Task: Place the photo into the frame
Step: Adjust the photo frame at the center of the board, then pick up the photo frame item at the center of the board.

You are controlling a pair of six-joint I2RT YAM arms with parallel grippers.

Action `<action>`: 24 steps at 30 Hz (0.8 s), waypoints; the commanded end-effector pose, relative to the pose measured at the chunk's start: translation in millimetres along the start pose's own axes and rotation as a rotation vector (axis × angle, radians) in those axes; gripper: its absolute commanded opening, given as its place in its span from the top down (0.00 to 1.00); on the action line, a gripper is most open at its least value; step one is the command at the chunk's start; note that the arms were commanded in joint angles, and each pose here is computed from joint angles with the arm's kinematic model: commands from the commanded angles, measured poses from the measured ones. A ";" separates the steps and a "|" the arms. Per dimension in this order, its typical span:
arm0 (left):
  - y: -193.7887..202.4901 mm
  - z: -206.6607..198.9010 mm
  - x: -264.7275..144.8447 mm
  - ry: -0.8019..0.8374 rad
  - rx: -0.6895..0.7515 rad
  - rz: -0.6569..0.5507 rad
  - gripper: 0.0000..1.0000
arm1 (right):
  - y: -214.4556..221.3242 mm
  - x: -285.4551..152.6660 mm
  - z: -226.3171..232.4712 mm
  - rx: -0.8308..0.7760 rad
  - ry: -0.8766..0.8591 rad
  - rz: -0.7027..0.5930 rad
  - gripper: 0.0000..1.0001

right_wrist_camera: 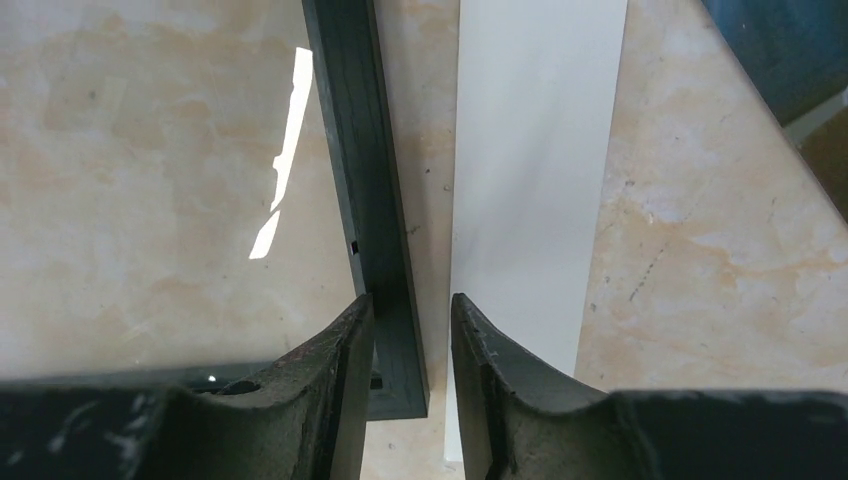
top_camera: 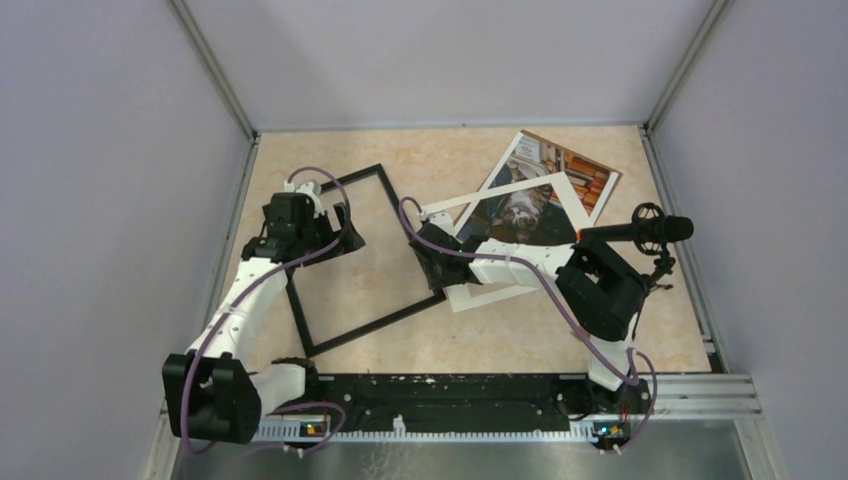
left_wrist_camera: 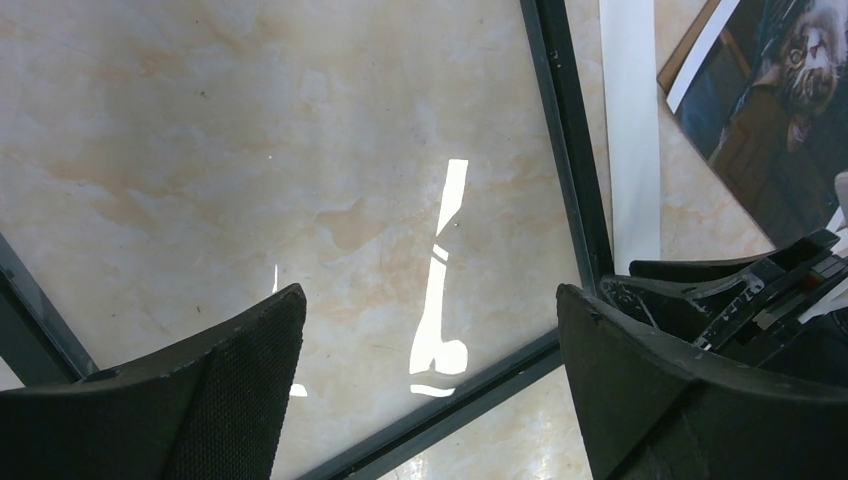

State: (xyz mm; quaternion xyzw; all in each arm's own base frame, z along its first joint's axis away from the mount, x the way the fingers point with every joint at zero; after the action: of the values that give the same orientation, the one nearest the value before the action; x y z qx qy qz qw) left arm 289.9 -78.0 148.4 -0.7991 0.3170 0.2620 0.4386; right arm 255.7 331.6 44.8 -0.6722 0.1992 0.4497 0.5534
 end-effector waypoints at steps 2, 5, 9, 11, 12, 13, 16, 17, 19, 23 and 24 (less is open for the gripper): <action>-13.7 -6.9 0.2 0.014 0.047 -0.030 0.03 | -17.5 6.3 5.6 0.023 0.019 -0.056 0.67; -12.3 -8.6 2.4 0.023 0.045 -0.014 0.03 | -16.2 9.8 7.6 0.024 0.013 -0.051 0.67; -12.1 -7.9 5.1 0.019 0.043 -0.002 0.03 | -10.3 16.5 9.8 0.050 0.009 -0.043 0.70; -13.1 -7.3 5.1 0.012 0.043 -0.003 0.04 | -9.0 18.3 8.4 0.096 0.022 -0.047 0.79; -13.3 -6.6 5.4 0.009 0.041 -0.002 0.04 | -10.0 18.7 9.2 0.123 0.023 -0.054 0.84; -12.9 -6.2 5.6 0.007 0.041 -0.001 0.04 | -10.9 19.3 11.7 0.153 0.012 -0.061 0.91; -12.6 -4.4 6.5 0.003 0.036 0.001 0.03 | -15.6 19.6 21.8 0.242 -0.032 -0.090 0.98; -12.8 -3.8 6.5 0.003 0.034 0.000 0.04 | -18.0 19.9 25.2 0.270 -0.045 -0.101 0.99; -13.1 -2.6 6.4 0.001 0.031 -0.002 0.04 | -25.2 20.1 33.0 0.324 -0.079 -0.124 1.00; -11.9 -2.9 6.4 0.010 0.034 0.002 0.03 | -52.1 11.8 54.3 0.357 -0.175 -0.176 0.84; -10.7 -5.2 6.4 0.026 0.043 0.010 0.03 | -57.6 7.2 55.7 0.335 -0.178 -0.180 0.72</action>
State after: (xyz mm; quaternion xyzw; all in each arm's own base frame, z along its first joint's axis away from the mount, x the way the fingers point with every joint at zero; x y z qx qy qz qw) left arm 294.8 -77.1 139.3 -0.7895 0.3272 0.2755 0.4401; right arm 269.2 368.0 40.2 -0.5844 0.2065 0.4196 0.6631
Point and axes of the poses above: each gripper's point midway between its finger pads, its own x axis out along the fingers, its own z axis along the line the jaws close on, y = z × x, the point moved 1 cm from there along -x, back along the fingers, and after that the axes turned 6 degrees about -x, right-handed, at the moved point
